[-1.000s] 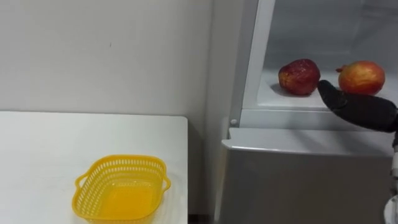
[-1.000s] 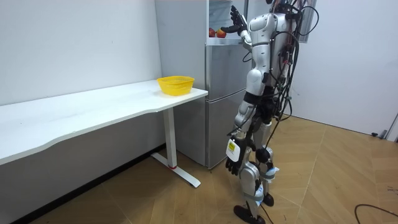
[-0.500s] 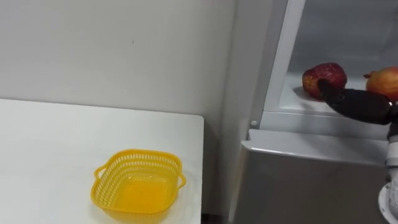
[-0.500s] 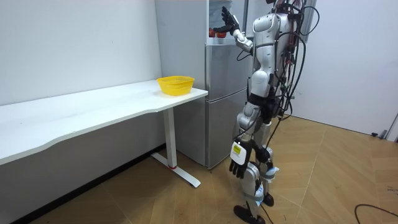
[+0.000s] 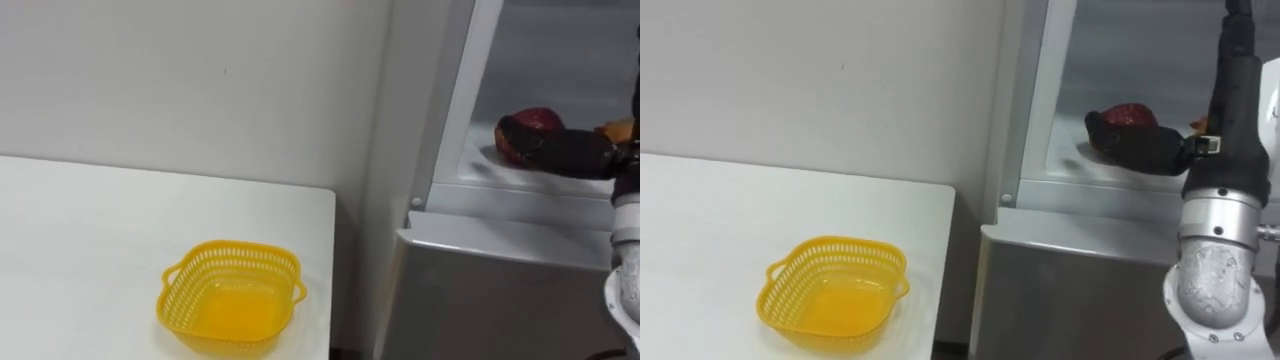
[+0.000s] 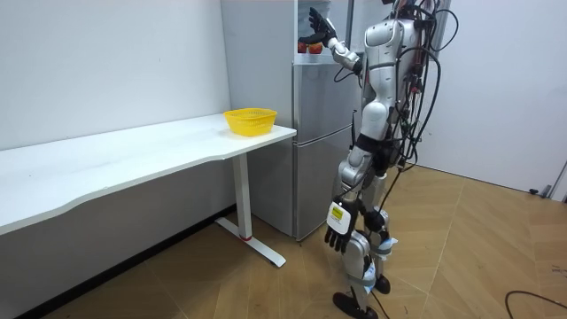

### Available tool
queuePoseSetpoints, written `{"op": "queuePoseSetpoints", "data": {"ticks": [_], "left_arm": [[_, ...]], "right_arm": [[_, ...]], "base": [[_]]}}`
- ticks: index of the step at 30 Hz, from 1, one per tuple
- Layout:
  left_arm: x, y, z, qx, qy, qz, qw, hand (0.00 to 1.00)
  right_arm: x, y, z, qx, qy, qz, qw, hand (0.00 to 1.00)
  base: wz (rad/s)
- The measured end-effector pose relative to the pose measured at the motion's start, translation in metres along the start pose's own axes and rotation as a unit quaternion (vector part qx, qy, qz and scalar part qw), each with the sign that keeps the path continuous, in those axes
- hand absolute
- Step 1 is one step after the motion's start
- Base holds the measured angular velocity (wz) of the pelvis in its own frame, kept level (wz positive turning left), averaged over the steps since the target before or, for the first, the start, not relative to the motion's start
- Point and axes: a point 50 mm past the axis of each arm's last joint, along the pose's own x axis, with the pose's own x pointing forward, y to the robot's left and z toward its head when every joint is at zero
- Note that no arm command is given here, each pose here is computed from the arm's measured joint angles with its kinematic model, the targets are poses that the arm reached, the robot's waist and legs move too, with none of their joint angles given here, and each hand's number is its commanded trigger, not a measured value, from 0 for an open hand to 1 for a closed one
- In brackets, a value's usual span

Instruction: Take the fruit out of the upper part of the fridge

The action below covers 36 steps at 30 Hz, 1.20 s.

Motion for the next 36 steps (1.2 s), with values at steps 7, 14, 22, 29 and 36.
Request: {"op": "queuePoseSetpoints", "data": {"ticks": [7, 14, 22, 29, 36], "left_arm": [[-0.001, 0.004, 0.008, 0.018, -0.017, 0.009, 1.000, 0.00], [-0.002, 0.006, 0.007, 0.018, -0.013, 0.011, 1.000, 0.00], [-0.002, 0.012, 0.003, 0.021, -0.003, 0.010, 1.000, 0.00], [-0.003, 0.013, 0.001, 0.020, 0.006, 0.011, 1.000, 0.00], [-0.003, 0.015, 0.000, 0.019, 0.008, 0.006, 1.000, 0.00]], "right_arm": [[0.003, -0.001, -0.009, -0.022, 0.018, 0.035, 0.999, 0.00], [0.014, 0.000, -0.028, -0.037, 0.072, 0.080, 0.994, 0.00], [0.028, 0.003, -0.037, -0.059, 0.095, 0.111, 0.987, 0.00], [0.030, 0.005, -0.043, -0.055, 0.114, 0.138, 0.982, 0.00], [0.029, 0.005, -0.050, -0.055, 0.134, 0.146, 0.979, 0.00]], "base": [[0.00], [0.00], [0.00], [0.00], [0.00]]}}
